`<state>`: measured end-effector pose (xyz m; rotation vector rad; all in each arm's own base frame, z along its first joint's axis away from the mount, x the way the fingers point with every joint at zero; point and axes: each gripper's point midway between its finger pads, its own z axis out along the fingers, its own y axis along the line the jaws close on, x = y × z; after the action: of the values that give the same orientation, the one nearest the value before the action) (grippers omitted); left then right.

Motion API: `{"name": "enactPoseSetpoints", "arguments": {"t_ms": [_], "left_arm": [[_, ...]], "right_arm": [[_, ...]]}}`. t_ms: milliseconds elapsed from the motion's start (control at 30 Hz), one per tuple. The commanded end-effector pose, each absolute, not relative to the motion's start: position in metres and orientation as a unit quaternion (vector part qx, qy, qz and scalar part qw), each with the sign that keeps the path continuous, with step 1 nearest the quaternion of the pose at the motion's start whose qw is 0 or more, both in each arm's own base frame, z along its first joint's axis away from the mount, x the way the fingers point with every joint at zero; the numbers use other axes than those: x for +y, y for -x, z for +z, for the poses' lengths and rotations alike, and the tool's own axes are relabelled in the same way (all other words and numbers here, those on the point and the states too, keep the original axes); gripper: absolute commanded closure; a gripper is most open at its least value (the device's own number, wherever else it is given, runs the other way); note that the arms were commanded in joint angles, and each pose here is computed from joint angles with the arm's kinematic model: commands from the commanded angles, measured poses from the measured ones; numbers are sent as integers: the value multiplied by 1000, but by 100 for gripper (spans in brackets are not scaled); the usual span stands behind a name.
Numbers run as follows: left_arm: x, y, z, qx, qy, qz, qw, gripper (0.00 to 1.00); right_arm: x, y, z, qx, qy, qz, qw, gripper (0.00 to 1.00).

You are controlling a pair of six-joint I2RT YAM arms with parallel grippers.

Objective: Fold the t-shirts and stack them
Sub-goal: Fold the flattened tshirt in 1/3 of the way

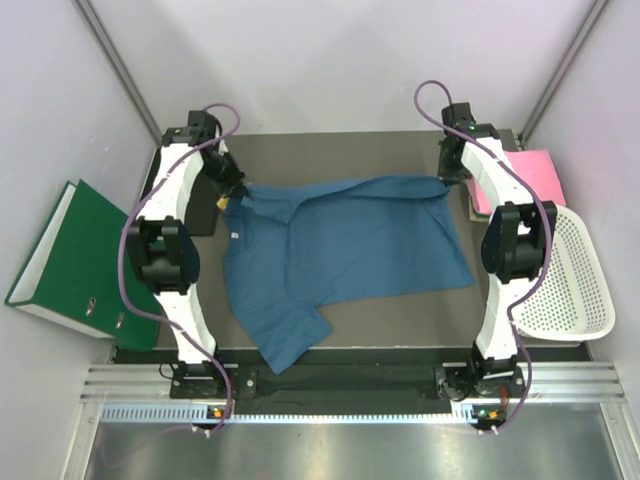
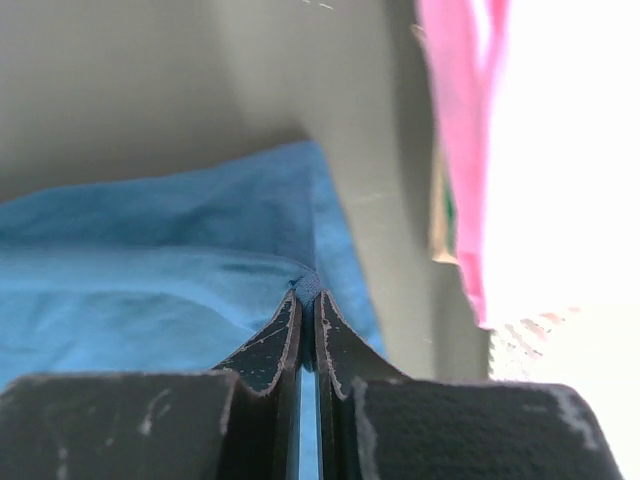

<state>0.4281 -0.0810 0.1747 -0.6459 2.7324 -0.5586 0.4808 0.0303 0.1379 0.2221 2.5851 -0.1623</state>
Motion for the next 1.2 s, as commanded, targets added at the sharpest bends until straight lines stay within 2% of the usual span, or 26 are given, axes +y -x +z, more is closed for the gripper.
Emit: {"name": "enactPoseSetpoints", "arguments": {"t_ms": [0, 133, 267, 533, 567, 633, 667, 733, 800, 833, 867, 900, 933, 1000, 1167], "left_arm": [[-66, -404, 203, 920, 273, -250, 127, 100], [-63, -403, 209, 905, 290, -287, 119, 100], [-73, -390, 208, 902, 290, -310, 78, 100], [-78, -338, 185, 909, 295, -294, 8, 100], [-78, -332, 181, 910, 296, -290, 2, 100], [-78, -313, 170, 912, 301, -279, -19, 100], [-76, -306, 163, 915, 303, -266, -24, 100], [-76, -287, 150, 917, 305, -255, -46, 100], [-79, -270, 135, 917, 307, -243, -70, 100], [-80, -265, 133, 917, 306, -244, -71, 100], [-81, -262, 130, 918, 305, -244, -75, 94], [-82, -255, 126, 917, 306, -241, -85, 55], [-82, -253, 125, 919, 302, -238, -85, 34], [-79, -253, 129, 923, 299, -229, -81, 1], [-53, -285, 143, 943, 283, -173, -3, 1]], "right_arm": [[-1, -469, 131, 958, -80, -142, 237, 100], [-18, -465, 107, 954, -64, -210, 203, 99], [-26, -468, 89, 949, -51, -248, 190, 99], [-26, -471, 68, 944, -37, -279, 174, 99], [-25, -469, 67, 944, -41, -278, 174, 95], [-21, -463, 64, 949, -39, -263, 169, 78], [-19, -464, 65, 950, -42, -255, 175, 60], [-16, -460, 74, 950, -48, -243, 191, 34], [-11, -460, 88, 949, -53, -223, 216, 14], [-9, -460, 92, 949, -57, -215, 224, 13], [-8, -460, 96, 949, -57, -209, 230, 13], [-4, -464, 107, 947, -61, -197, 248, 12], [-3, -465, 111, 945, -63, -193, 255, 12], [1, -473, 126, 941, -68, -177, 281, 12], [10, -496, 144, 932, -65, -153, 321, 12]]}}
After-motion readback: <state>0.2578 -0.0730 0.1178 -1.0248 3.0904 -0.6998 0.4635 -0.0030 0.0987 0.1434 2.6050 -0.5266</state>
